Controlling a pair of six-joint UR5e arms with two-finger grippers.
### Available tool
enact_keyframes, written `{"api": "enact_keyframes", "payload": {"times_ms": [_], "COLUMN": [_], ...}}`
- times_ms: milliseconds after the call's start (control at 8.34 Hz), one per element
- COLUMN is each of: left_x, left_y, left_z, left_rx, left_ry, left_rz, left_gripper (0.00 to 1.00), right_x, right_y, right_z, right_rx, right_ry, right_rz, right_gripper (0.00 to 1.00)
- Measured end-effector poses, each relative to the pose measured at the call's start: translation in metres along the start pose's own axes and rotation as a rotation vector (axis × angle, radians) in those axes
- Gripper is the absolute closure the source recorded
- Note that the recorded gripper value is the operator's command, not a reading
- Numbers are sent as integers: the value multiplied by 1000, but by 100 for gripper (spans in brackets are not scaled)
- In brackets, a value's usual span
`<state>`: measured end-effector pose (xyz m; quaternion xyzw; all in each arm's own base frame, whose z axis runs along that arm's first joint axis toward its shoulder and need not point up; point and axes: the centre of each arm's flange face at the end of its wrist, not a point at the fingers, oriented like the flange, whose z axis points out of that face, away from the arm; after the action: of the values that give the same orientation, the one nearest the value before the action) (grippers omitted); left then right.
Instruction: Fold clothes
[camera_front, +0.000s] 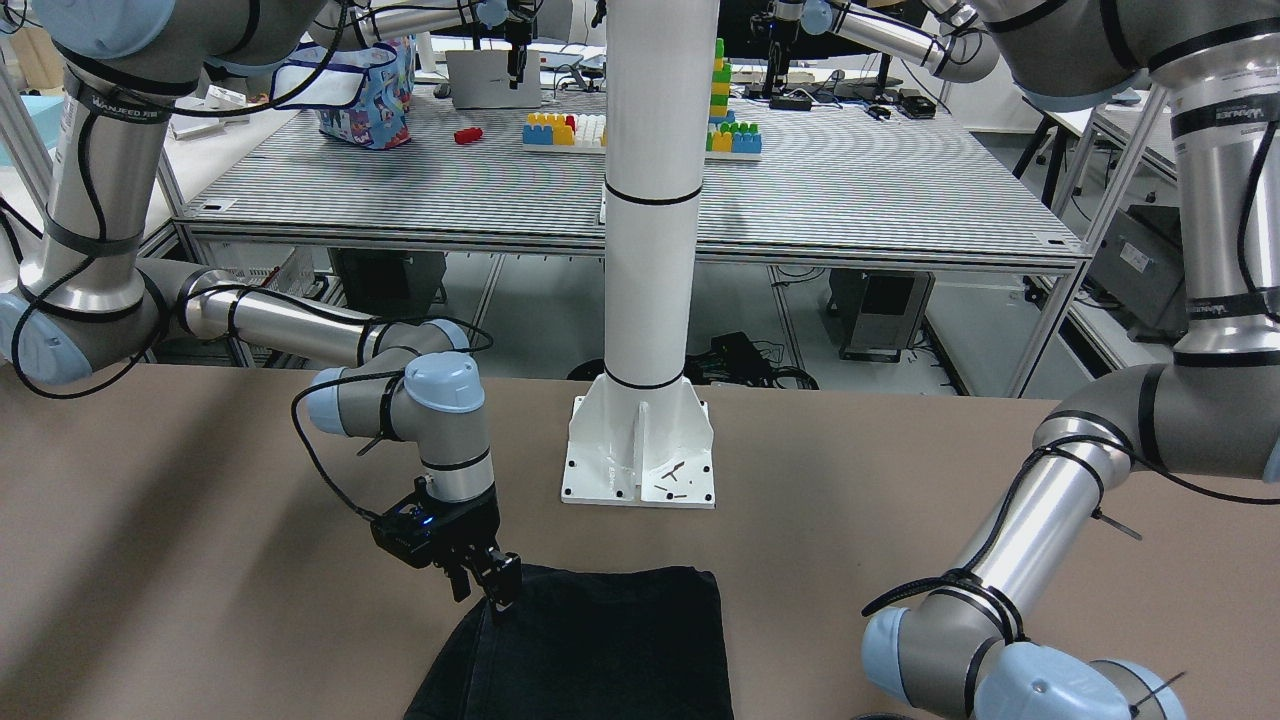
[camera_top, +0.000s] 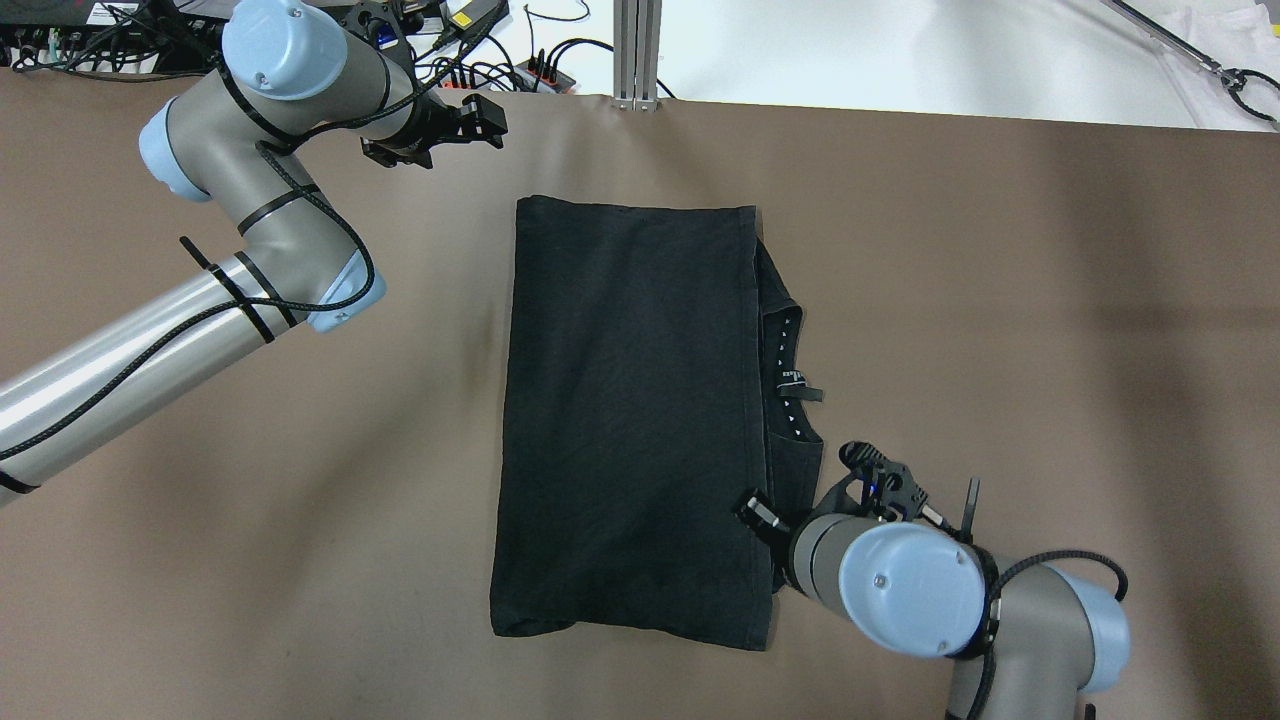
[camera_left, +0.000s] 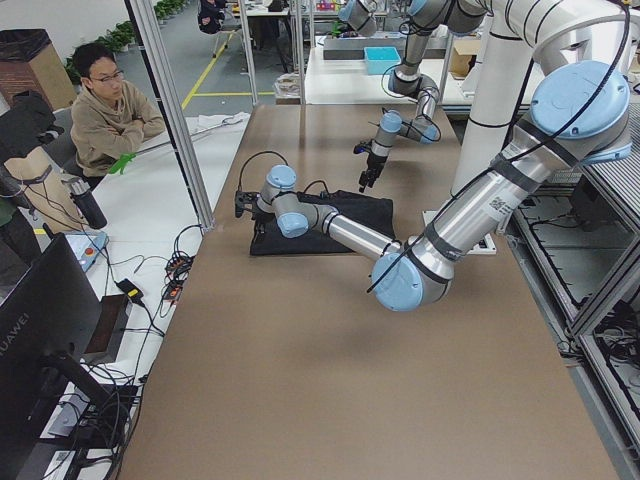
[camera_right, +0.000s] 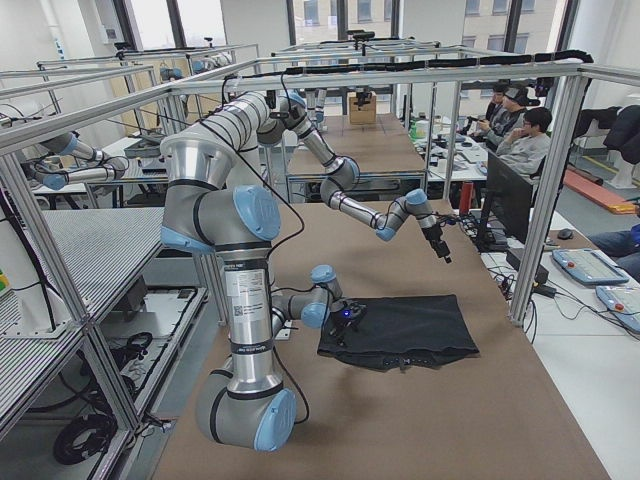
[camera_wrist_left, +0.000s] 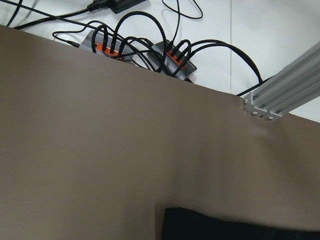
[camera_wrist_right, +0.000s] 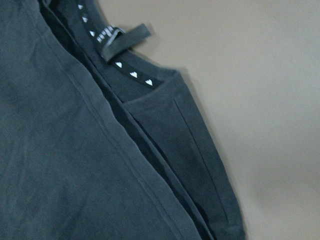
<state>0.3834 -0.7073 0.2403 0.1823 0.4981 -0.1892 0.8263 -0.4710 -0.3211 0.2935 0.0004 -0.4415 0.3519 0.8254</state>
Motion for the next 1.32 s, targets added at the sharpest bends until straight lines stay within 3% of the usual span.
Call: {"api": "enact_keyframes", "payload": {"times_ms": [240,480,959,1199,1319], "left_x": [0,-1,-4,-4,-4], "left_y": [0,-1,0,0,0], "left_z": [0,0,1,2,2], "left_rx": [1,3,12,12,12], "left_ry": [-1,-2,-9,-11,-11], "left_rz": [0,-1,-1,-1,0], "left_gripper": [0,0,0,0,0], "right_x": [24,40,49,50,48], "right_y": [53,90,94,90,87], "right_z": [5,13,29,35,36], "right_rx": [26,55,85,95,98], "right_ry": [25,22,39,43,41], "right_rz": [108,105,86,84,86], "right_gripper": [32,34,40,50,50]}}
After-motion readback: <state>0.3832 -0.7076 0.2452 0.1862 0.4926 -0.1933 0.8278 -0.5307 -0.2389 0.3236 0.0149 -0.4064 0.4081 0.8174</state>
